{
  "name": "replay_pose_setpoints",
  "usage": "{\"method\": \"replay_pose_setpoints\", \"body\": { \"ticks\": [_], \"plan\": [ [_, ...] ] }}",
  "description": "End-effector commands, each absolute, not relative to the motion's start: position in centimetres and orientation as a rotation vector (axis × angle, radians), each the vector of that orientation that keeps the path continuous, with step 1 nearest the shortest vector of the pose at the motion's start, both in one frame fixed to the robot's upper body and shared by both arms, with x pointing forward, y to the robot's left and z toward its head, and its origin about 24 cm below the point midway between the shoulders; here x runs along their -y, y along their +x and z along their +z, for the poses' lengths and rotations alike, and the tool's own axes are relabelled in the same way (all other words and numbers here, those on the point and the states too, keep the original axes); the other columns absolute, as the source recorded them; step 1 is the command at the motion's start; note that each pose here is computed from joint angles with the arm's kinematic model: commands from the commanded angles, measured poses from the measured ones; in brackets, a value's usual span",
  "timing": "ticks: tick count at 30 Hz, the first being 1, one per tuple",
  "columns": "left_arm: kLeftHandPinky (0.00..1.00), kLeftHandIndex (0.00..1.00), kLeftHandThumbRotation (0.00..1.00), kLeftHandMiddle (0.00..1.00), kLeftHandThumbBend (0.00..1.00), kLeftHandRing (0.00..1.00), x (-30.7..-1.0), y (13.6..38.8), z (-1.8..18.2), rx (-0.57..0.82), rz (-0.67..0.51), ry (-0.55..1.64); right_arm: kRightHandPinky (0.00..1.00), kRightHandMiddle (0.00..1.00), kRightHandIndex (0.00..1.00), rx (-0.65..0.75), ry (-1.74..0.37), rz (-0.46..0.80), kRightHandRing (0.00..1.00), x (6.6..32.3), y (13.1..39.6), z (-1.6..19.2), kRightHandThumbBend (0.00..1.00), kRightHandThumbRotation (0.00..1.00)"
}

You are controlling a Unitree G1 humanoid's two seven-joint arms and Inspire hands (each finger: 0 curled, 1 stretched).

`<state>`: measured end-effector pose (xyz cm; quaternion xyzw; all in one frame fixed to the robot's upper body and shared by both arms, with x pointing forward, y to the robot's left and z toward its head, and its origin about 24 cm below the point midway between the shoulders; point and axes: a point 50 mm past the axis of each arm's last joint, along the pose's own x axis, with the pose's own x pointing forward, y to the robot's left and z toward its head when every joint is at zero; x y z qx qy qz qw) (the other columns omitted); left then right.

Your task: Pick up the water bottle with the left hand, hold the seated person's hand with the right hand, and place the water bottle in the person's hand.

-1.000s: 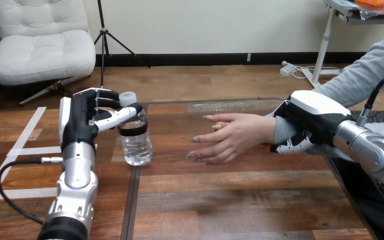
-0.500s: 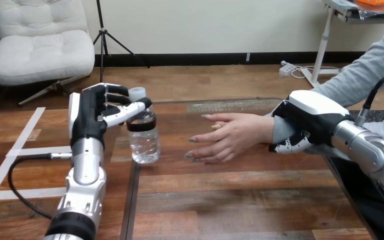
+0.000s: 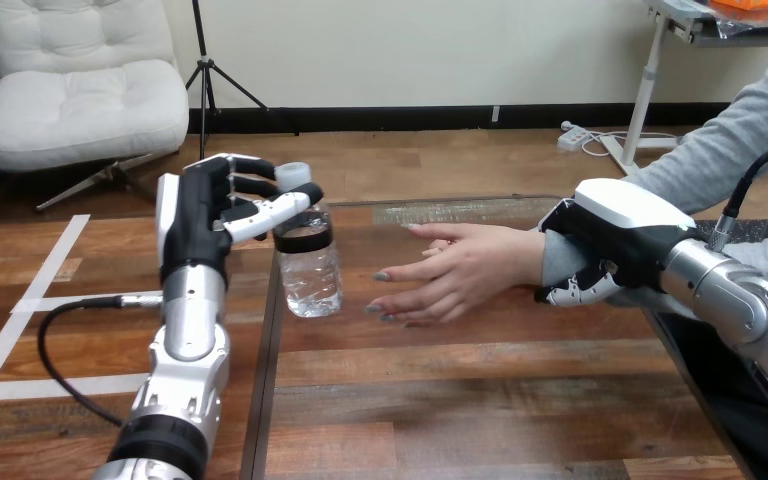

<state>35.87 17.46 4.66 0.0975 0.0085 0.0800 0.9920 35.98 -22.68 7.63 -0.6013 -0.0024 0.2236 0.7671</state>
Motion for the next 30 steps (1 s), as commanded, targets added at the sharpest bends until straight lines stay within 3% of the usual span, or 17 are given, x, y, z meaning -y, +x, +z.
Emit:
{"method": "replay_pose_setpoints", "body": {
  "ticks": [1,30],
  "plan": [
    [0.28,0.44,0.0,0.41,0.69,0.34,-15.4,38.2,10.2,0.182,0.123,0.186,0.28,0.39,0.4,0.158,-1.26,0.431,0.33,21.0,37.1,10.4,0.49,0.0],
    [0.27,0.44,0.0,0.4,0.71,0.33,-12.3,38.2,11.0,0.225,0.053,0.172,0.29,0.39,0.39,0.145,-1.252,0.426,0.33,20.9,37.2,10.3,0.5,0.0]
  ]
}}
